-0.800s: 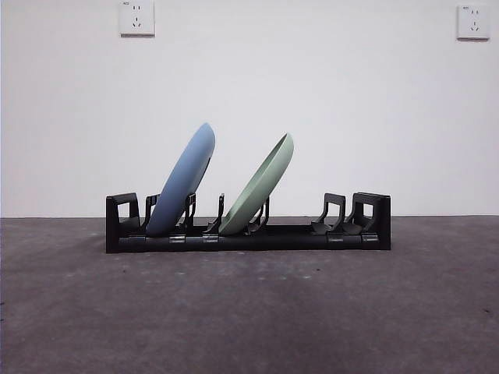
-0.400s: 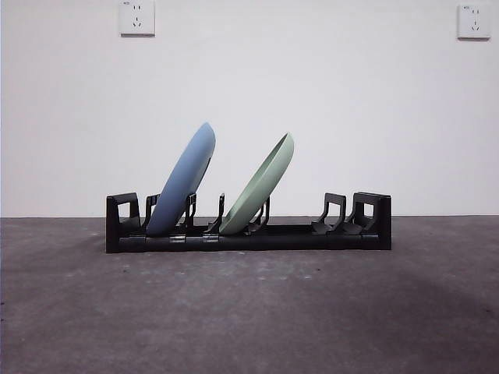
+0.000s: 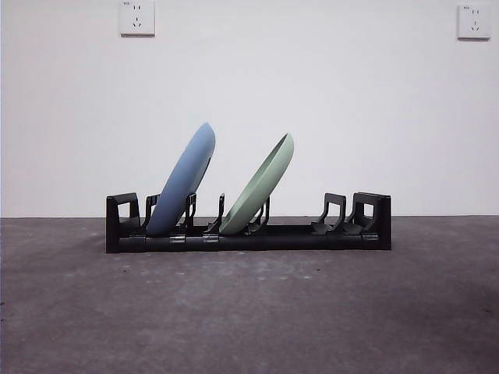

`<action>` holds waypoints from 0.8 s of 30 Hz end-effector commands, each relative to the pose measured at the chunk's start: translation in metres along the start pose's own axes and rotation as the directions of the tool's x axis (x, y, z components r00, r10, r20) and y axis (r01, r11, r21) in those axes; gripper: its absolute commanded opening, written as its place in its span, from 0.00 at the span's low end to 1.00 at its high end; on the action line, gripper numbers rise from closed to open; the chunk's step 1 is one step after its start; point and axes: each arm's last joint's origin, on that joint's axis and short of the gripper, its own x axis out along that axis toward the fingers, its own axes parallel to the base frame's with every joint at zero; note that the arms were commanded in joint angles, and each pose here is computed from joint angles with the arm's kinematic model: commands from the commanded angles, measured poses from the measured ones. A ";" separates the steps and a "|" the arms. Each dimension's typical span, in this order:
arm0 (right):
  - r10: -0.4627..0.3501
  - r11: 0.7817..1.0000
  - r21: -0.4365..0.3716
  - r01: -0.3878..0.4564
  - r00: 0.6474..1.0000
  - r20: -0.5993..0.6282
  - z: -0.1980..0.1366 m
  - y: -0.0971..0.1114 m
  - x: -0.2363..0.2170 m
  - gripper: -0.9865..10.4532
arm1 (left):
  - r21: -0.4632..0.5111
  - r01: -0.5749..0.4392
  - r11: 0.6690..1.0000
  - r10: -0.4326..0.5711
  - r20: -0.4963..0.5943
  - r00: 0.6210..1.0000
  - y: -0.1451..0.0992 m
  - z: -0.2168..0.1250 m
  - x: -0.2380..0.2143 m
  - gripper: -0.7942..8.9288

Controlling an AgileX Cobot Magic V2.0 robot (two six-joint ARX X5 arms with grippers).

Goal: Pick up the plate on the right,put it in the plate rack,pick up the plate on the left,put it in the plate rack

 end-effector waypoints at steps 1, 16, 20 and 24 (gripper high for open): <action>-0.003 1.000 0.024 0.003 1.000 -0.002 -0.002 0.000 0.001 0.09 | -0.010 -0.005 1.000 0.005 -0.003 1.000 0.000 -0.002 0.001 0.08; -0.004 1.000 0.022 0.004 1.000 -0.003 -0.002 0.000 0.001 0.09 | -0.011 -0.005 1.000 0.005 -0.010 1.000 0.000 -0.003 0.001 0.08; -0.004 1.000 0.022 0.004 1.000 -0.003 -0.002 0.000 0.001 0.09 | -0.011 -0.005 1.000 0.005 -0.011 1.000 0.000 -0.003 0.001 0.08; -0.004 1.000 0.022 0.004 1.000 -0.003 -0.002 0.000 0.001 0.09 | -0.011 -0.005 1.000 0.005 -0.011 1.000 0.000 -0.003 0.001 0.08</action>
